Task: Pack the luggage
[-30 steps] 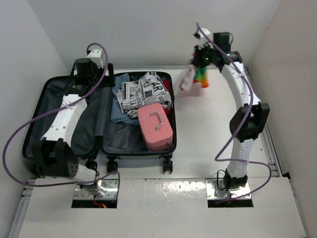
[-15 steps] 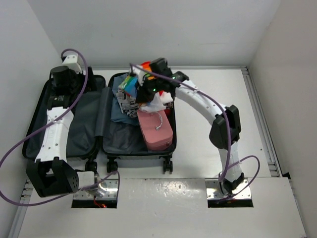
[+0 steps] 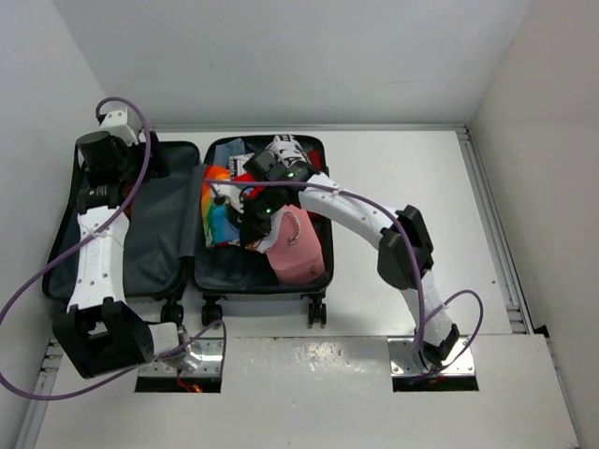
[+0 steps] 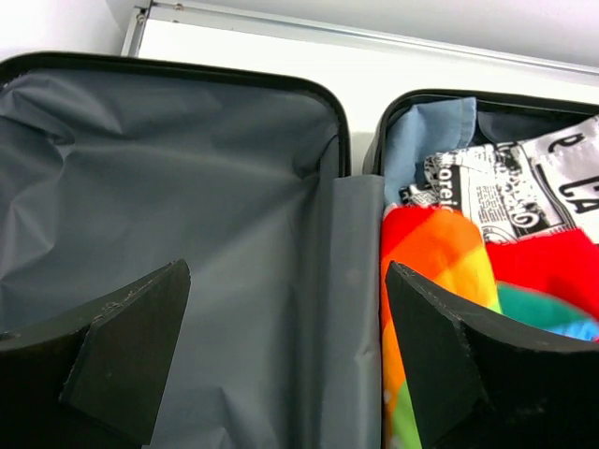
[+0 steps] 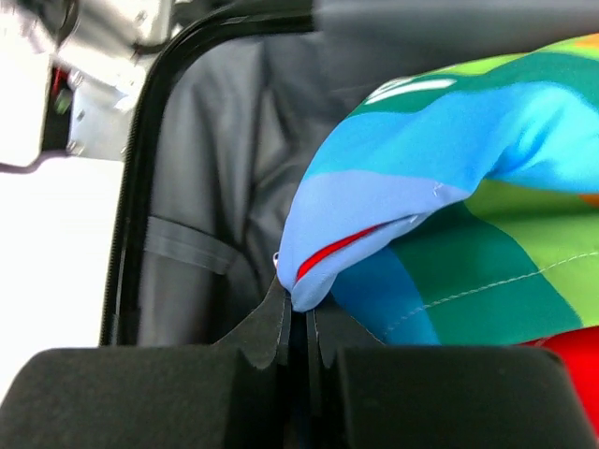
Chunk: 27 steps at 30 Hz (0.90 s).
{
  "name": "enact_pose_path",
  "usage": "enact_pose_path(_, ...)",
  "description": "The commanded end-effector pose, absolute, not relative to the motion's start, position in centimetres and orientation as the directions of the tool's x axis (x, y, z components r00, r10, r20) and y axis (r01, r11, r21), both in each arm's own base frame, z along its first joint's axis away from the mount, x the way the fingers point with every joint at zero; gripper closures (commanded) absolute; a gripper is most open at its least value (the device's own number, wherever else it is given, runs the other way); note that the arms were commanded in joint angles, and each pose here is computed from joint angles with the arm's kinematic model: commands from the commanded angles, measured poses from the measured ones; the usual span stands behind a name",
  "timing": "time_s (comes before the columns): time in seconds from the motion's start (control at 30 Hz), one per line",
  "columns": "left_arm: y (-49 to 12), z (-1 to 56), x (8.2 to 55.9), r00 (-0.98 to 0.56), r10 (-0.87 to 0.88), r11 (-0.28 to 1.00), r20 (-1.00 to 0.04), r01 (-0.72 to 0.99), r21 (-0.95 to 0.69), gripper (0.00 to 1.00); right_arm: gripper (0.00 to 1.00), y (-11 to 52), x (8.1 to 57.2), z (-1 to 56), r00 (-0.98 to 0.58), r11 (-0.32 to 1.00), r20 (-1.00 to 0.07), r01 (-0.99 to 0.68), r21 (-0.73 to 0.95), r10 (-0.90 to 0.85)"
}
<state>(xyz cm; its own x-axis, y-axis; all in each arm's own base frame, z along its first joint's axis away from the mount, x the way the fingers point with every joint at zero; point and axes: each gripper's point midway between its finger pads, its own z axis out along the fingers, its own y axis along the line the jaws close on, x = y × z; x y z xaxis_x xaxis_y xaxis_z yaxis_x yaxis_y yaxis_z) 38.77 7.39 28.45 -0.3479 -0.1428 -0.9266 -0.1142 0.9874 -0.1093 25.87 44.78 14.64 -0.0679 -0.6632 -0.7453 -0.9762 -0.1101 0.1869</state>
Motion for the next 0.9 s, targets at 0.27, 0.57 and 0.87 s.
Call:
enact_pose_path(0.27,8.4,29.4,37.5,-0.312,-0.176,0.981,-0.934,-0.129,-0.142,0.09,1.0,45.6,15.8,12.9,-0.126,-0.234,-0.64,-0.864,0.446,-0.758)
enact_pose_path(0.57,9.0,28.8,35.8,-0.336,-0.198,0.975,-0.921,-0.165,-0.149,0.07,0.83,41.3,15.2,9.2,-0.189,-0.103,-0.512,-0.867,0.488,-0.838)
enact_pose_path(0.87,8.8,26.7,31.9,-0.383,-0.185,0.975,-0.905,-0.186,-0.121,0.06,0.62,42.8,23.6,6.8,-0.236,0.097,-0.545,-0.958,0.27,-0.805)
